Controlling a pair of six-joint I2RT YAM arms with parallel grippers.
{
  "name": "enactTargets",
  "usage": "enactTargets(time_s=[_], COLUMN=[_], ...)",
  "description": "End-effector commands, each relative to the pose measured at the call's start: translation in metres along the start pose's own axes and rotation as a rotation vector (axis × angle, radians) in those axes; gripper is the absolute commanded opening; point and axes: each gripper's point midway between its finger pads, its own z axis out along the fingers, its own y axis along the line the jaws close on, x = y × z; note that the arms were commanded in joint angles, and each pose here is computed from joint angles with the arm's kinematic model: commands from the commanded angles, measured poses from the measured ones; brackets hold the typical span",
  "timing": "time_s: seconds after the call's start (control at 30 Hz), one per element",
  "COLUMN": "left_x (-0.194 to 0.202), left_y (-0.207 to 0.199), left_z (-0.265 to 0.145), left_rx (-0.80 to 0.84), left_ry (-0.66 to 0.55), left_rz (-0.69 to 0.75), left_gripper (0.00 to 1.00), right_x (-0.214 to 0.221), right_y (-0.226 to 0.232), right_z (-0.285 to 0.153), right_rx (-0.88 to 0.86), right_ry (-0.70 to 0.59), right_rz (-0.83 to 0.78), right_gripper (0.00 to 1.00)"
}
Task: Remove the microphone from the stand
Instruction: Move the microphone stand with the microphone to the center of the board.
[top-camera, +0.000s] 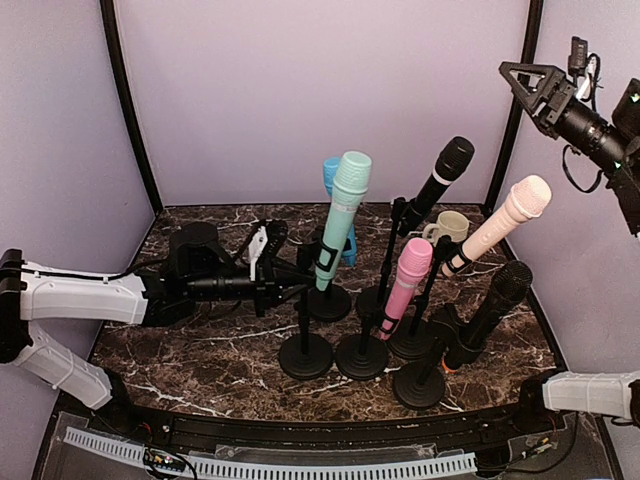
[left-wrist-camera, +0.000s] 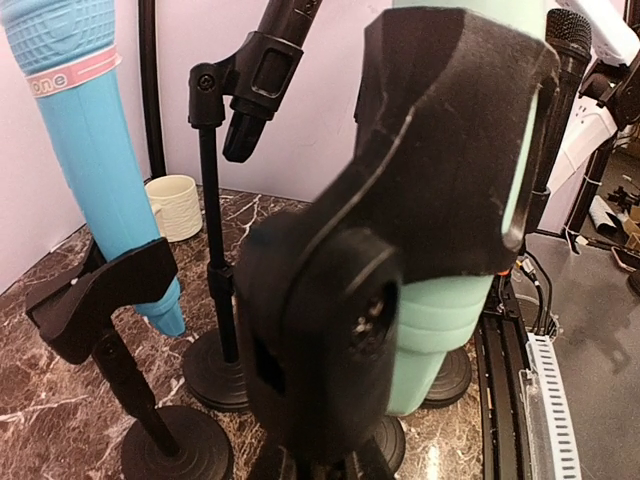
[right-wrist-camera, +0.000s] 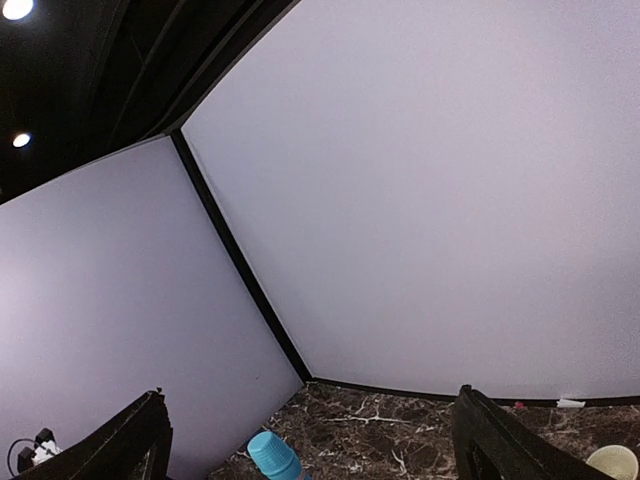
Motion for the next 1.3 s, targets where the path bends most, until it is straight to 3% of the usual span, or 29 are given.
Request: enactTargets(time_s=[0.0, 0.3, 0.67, 0.97, 1.27], left_x=[-0.006, -0.022, -0.009, -0.003, 0.007], left_y=[0.000, 0.032, 0.064, 0.061, 0.051], left_z=[-0.016, -0.061, -0.102, -0.115, -0.113], left_rx=[-0.061, -0.362, -0.625, -0.640, -0.584], left_ry=[-0.016, -0.119, -0.121, -0.160, -0.126], left_rz=[0.056, 0.094, 0.028, -0.006, 0.008], left_gripper=[0.00, 0.00, 0.00, 0.00, 0.00], right_x=[-0.003, 0.019, 0.058, 0.114, 0.189], right_y=[0.025, 0.078, 0.167, 0.218, 0.220], right_z=[0.018, 0.045, 0.061, 0.063, 0.085], right_rx=[-0.039, -0.128, -0.271, -0.252, -0.069], right_ry=[-0.003, 0.061, 0.148, 0.216, 0.277], right_rz=[-0.050, -0.113, -0.197, -0.260, -0.257], right_gripper=[0.98, 0.99, 0.98, 0.99, 0.98])
